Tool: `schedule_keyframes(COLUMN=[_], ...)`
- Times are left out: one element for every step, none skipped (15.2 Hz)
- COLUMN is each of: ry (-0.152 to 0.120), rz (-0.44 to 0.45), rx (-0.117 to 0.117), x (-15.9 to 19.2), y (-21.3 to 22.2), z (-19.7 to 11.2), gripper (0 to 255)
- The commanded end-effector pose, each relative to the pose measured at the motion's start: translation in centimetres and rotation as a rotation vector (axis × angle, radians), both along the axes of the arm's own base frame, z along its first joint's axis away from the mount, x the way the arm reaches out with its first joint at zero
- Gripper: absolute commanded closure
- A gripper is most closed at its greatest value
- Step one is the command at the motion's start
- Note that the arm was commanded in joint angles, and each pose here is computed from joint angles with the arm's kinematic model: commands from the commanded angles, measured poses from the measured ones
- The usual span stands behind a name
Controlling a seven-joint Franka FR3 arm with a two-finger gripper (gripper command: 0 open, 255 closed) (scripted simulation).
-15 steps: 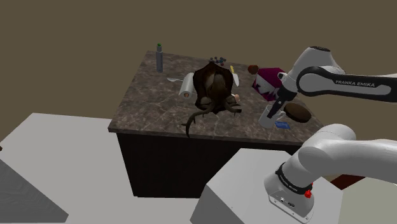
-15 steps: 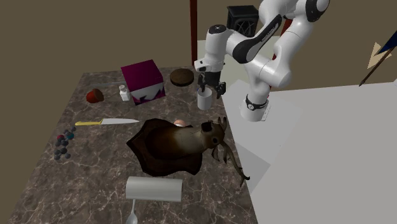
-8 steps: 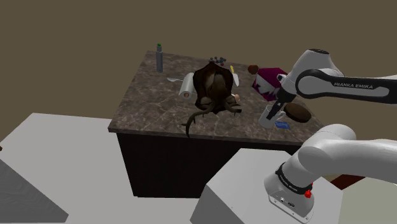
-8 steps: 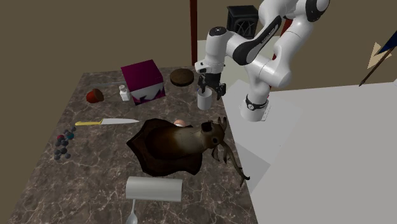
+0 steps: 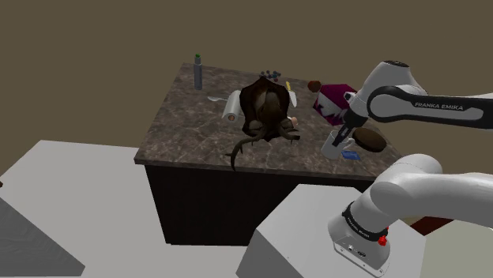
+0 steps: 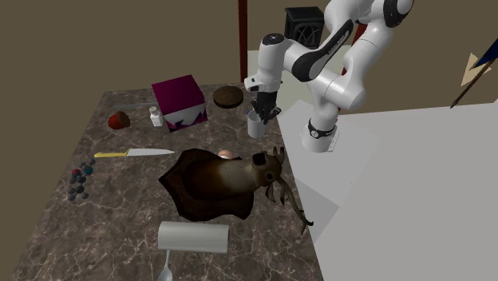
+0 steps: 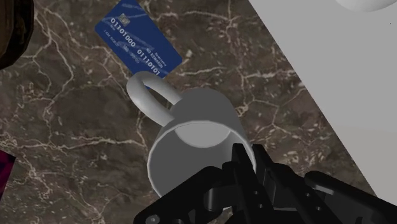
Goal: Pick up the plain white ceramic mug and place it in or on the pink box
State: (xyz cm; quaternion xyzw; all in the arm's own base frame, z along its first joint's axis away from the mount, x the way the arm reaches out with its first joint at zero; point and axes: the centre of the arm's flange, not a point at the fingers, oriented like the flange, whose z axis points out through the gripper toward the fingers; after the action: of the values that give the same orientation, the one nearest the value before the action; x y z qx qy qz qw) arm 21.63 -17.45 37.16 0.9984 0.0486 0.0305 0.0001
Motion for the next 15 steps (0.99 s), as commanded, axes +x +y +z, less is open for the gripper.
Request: schedule_keyframes(ry=[0.001, 0.001, 0.001, 0.001, 0.001, 0.001, 0.001, 0.001, 0.001, 0.001, 0.001, 0.001, 0.001, 0.001, 0.001], rz=[0.000, 0.000, 0.000, 0.000, 0.000, 0.000, 0.000, 0.000, 0.000, 0.000, 0.000, 0.000, 0.000, 0.000, 0.000], rx=[0.000, 0.000, 0.000, 0.000, 0.000, 0.000, 0.000, 0.000, 0.000, 0.000, 0.000, 0.000, 0.000, 0.000, 0.000], x=[0.0, 0.0, 0.0, 0.0, 0.0, 0.0, 0.0, 0.0, 0.0, 0.0, 0.0, 0.0, 0.0, 0.0, 0.0], y=[0.0, 0.0, 0.0, 0.0, 0.0, 0.0, 0.0, 0.0, 0.0, 0.0, 0.0, 0.0, 0.0, 0.0, 0.0], z=[0.0, 0.0, 0.0, 0.5, 1.0, 1.6, 2.1, 2.6, 3.1, 3.7, 4.2, 4.7, 5.2, 5.8, 6.3], gripper=[255, 255, 255, 255, 255, 255, 255, 255, 255, 255, 255, 255, 255, 255, 255])
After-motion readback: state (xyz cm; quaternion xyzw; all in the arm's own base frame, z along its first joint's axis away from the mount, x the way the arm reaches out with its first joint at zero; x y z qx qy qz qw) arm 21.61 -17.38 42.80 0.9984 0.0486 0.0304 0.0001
